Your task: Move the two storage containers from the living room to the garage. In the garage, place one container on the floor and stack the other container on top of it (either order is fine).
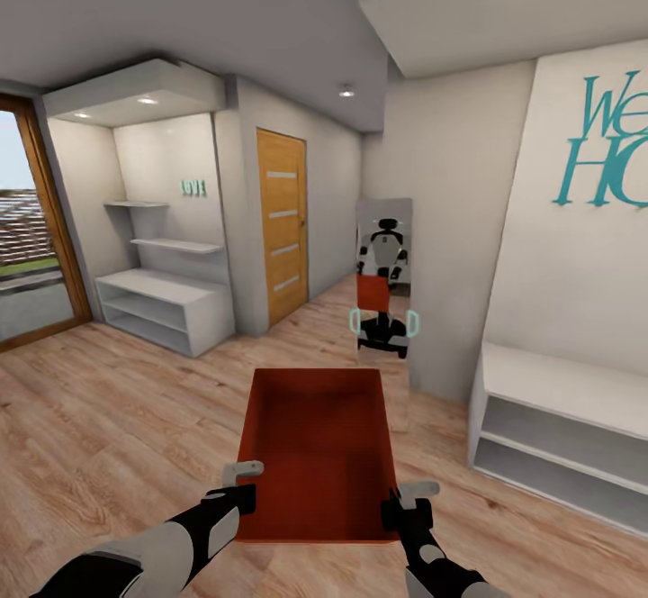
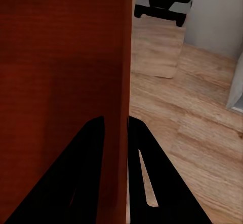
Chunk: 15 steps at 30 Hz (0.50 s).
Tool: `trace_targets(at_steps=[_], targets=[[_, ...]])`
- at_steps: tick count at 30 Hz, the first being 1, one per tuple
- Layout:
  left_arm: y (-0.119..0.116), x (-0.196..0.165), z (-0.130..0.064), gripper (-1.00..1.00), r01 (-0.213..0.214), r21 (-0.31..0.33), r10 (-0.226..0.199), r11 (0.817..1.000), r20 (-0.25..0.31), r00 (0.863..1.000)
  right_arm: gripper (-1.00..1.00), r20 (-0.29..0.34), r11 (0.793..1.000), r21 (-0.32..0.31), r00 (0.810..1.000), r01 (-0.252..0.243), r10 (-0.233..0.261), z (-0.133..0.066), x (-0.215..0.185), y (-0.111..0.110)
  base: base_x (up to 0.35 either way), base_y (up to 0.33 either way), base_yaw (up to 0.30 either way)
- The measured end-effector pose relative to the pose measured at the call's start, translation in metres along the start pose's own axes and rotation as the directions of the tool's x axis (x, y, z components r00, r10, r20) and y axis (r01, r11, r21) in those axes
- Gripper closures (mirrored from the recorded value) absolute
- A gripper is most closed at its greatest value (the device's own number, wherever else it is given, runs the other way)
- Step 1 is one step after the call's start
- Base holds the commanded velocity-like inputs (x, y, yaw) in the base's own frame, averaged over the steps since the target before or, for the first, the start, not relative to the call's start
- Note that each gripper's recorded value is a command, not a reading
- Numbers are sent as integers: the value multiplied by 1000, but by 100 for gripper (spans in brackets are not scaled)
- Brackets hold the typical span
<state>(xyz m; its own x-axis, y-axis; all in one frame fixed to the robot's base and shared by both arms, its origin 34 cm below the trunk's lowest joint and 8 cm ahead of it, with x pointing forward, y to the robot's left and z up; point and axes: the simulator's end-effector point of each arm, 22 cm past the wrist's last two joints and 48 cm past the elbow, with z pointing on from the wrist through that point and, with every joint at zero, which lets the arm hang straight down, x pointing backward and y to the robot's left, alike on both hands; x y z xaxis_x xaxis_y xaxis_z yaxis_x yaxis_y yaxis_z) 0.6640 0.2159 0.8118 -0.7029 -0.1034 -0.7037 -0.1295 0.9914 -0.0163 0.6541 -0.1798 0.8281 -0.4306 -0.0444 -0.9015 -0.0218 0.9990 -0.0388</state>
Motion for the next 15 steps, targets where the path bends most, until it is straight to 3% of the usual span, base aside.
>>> trace_targets(at_steps=[15], targets=[[0, 3, 2, 100, 0, -1, 0, 1000, -7, 1000, 100, -7, 1000, -1, 1000, 0, 0, 1, 3, 0, 323, 0, 242]])
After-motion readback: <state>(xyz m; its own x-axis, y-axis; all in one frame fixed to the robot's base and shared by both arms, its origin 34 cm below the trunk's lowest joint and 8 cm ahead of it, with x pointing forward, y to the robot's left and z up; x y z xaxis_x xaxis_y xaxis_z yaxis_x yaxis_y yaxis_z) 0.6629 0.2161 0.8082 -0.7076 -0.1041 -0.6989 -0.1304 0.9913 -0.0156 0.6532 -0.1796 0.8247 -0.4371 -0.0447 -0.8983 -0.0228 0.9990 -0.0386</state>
